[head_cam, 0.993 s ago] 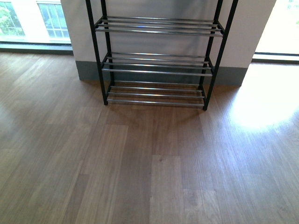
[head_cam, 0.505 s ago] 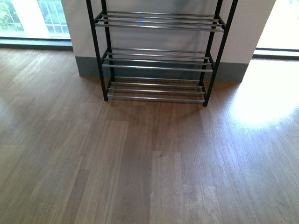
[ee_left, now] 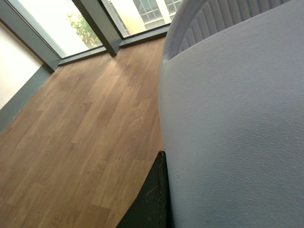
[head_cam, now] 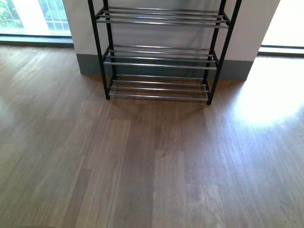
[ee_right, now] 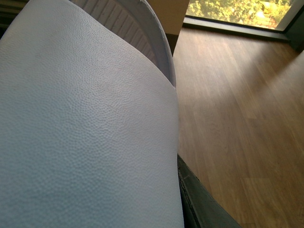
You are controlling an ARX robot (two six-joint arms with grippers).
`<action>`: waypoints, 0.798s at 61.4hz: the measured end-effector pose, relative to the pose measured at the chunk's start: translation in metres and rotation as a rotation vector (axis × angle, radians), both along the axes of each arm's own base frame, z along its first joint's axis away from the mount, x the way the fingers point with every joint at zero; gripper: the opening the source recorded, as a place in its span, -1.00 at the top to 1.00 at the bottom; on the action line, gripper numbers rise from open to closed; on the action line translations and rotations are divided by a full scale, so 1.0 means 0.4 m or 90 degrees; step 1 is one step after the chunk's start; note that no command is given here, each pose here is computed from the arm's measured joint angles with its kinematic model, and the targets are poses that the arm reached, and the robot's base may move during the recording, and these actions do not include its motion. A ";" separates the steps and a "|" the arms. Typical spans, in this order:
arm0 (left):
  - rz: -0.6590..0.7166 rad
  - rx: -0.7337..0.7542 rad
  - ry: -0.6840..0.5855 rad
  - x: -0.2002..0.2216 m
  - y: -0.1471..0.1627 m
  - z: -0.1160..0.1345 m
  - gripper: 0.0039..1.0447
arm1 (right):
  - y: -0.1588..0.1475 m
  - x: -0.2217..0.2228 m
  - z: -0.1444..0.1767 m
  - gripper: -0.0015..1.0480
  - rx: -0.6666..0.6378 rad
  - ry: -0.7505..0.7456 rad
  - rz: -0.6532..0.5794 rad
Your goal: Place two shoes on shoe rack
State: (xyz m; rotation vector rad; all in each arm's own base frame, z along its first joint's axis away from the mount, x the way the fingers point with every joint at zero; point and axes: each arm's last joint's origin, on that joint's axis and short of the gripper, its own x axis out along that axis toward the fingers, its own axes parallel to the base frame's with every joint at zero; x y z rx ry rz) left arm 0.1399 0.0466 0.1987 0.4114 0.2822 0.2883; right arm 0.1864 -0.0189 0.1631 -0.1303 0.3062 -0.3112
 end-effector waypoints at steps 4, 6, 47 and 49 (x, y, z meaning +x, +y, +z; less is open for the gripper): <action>0.000 0.000 0.001 0.000 0.000 -0.001 0.97 | 0.000 0.000 0.000 0.97 0.000 0.000 -0.001; -0.002 0.000 0.000 0.000 -0.001 -0.001 0.97 | -0.001 0.000 0.000 0.97 -0.001 0.000 -0.003; 0.000 0.000 0.000 -0.001 -0.001 -0.001 0.97 | 0.001 -0.001 -0.001 0.97 0.001 0.001 0.002; 0.000 0.000 0.000 -0.001 -0.001 -0.001 0.97 | 0.001 -0.001 -0.001 0.97 0.000 0.001 0.002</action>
